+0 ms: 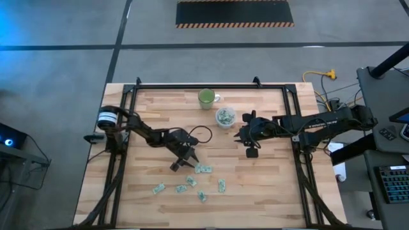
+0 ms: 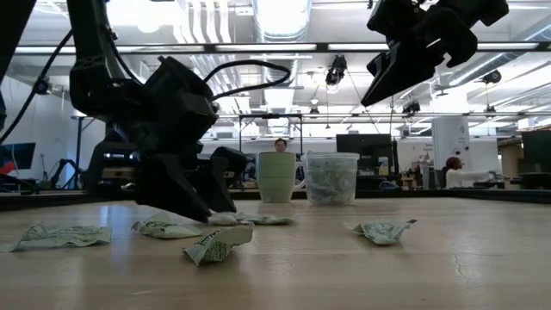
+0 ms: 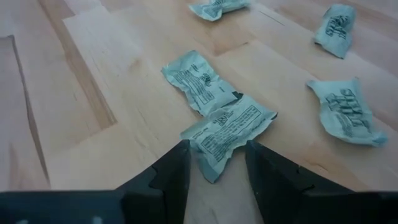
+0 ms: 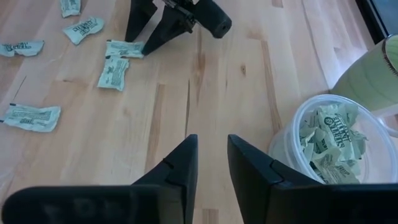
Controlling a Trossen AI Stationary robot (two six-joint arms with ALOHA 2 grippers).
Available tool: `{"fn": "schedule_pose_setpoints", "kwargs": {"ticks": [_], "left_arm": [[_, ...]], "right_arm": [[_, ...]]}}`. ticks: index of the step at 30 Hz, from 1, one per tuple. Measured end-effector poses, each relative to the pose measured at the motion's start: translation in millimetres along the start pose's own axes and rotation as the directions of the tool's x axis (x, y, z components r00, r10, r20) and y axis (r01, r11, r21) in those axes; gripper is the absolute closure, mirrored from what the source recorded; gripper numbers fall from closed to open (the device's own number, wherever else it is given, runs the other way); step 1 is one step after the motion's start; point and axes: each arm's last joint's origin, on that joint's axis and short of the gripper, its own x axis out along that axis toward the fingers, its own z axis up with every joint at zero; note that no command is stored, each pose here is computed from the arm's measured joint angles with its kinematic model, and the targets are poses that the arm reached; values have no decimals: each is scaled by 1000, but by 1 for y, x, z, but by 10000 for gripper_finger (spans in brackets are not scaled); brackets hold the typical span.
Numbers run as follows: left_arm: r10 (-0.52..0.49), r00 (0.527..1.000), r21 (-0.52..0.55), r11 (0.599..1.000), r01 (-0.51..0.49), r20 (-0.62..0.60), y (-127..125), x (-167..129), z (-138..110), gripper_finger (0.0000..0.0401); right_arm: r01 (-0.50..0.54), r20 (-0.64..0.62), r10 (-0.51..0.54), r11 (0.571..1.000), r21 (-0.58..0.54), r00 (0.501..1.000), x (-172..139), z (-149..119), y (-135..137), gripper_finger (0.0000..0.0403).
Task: Pick and place Stevia / Truvia into bins
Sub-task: Put the stevia packet into the transparent container
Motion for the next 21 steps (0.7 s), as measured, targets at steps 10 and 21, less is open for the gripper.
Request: {"fn": "schedule_pose_setpoints", "kwargs": {"ticks": [10,21], "left_arm": [[2,1000,-5,1000,-2,-6,2,3,1,263],[4,1000,-5,1000,-4,-8,2,3,1,263]], "right_arm": [[-1,-9,1,1000,0,1000,1,-3,0,324],[-1,-10,1,1000,0,1000,1,-3,0,334]]}}
